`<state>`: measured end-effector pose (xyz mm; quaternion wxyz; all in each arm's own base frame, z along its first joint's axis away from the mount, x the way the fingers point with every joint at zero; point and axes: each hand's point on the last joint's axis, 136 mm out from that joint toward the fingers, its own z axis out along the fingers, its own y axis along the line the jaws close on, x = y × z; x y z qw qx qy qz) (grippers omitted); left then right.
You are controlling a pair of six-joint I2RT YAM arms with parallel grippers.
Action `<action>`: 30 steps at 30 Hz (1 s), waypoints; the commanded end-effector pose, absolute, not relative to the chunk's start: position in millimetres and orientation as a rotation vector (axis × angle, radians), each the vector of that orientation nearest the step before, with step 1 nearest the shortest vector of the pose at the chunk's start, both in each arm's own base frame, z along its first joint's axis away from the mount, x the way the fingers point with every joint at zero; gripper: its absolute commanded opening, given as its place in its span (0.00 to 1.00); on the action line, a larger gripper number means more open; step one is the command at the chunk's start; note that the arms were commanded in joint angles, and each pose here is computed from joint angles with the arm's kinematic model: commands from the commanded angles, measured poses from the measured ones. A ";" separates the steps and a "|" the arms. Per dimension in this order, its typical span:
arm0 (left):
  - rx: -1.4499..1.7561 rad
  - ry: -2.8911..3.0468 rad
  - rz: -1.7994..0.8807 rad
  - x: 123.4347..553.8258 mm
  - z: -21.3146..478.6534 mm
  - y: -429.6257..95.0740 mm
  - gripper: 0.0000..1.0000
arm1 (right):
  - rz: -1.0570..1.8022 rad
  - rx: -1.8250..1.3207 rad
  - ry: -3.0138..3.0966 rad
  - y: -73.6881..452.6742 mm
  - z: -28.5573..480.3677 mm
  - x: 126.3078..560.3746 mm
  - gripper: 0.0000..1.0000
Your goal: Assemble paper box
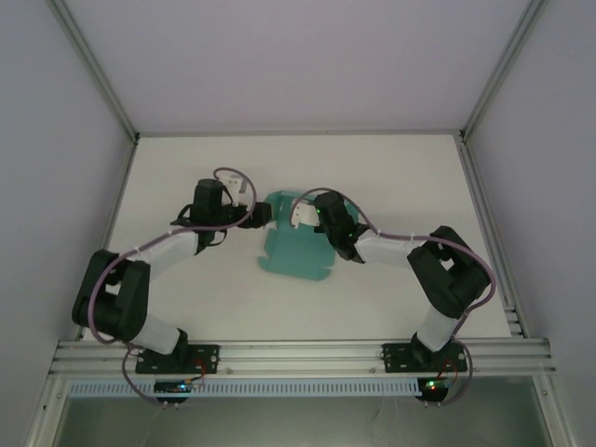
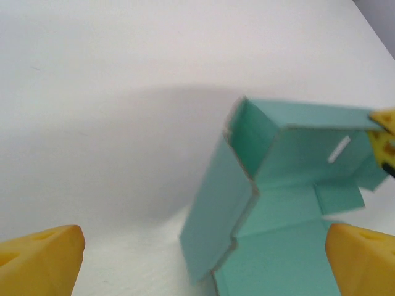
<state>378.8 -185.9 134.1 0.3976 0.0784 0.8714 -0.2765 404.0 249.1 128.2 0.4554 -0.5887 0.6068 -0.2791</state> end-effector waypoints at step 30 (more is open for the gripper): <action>0.501 2.168 -0.629 373.6 64.4 -240.0 0.58 | -0.915 -1.512 1.276 261.6 122.3 372.9 0.00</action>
